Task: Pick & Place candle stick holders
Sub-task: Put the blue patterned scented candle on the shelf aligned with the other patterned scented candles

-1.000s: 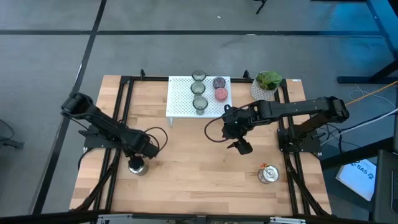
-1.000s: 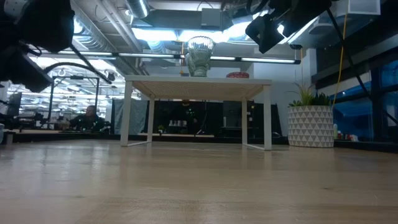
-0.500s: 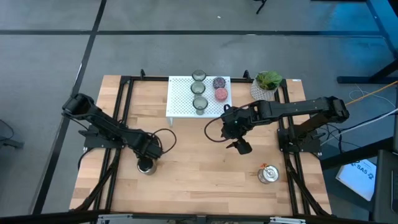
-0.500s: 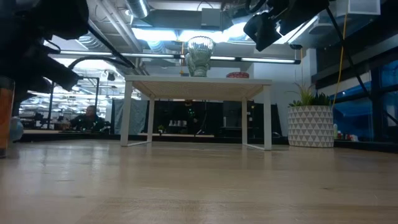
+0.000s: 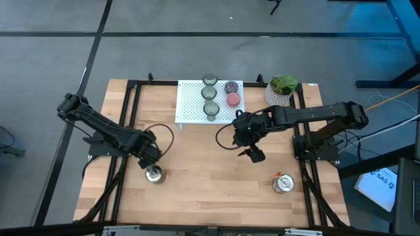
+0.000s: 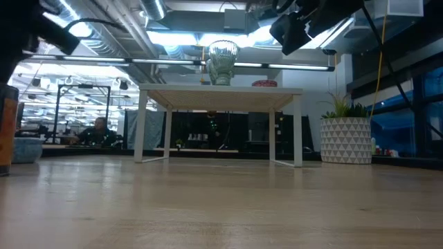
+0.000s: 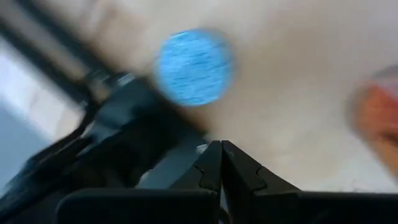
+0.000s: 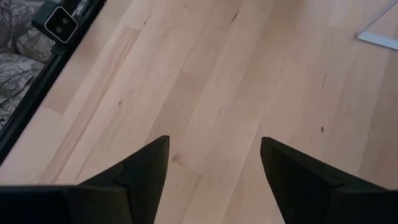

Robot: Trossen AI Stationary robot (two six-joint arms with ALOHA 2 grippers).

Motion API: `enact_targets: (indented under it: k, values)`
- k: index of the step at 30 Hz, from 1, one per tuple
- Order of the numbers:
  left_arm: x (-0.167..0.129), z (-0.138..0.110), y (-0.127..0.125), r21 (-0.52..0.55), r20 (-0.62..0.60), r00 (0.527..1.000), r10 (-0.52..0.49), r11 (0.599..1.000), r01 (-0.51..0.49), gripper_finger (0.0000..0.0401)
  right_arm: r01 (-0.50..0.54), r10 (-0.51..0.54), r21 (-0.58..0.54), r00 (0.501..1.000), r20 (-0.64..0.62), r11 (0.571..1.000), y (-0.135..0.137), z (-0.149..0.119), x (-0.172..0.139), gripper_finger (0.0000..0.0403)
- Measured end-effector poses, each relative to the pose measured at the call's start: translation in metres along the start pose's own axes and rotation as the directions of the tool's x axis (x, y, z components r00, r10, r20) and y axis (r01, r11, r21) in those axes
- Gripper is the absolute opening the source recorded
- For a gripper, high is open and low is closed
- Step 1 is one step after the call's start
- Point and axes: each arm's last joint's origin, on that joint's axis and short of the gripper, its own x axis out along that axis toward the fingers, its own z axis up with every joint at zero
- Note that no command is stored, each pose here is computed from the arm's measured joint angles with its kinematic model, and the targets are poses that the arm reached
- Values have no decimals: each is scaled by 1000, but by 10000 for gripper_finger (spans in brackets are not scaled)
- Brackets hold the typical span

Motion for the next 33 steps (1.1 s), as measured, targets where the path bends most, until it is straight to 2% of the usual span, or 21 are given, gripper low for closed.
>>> enact_targets:
  k: [3,9,12,16,28,33]
  values:
    - [7,2,6,-99,-28,998,48,994,-50,1,1,-1,-1,1000,3,1000,0,0,0,257]
    - [24,16,8,-205,-73,997,-8,979,-7,1,1,-1,-1,1000,4,1000,0,0,0,257]
    - [36,20,15,-188,-142,990,-1,982,-25,2,1,-1,-1,1000,4,1000,0,0,0,256]
    - [47,26,20,-117,-149,989,-6,993,-11,2,1,-1,-1,1000,4,1000,0,0,0,254]
    - [54,43,28,-194,-167,986,7,980,-39,1,4,-4,-4,1000,15,1000,0,1,0,249]
    - [62,47,21,-134,-207,977,53,988,-82,1,4,-4,0,1000,17,1000,0,2,0,249]
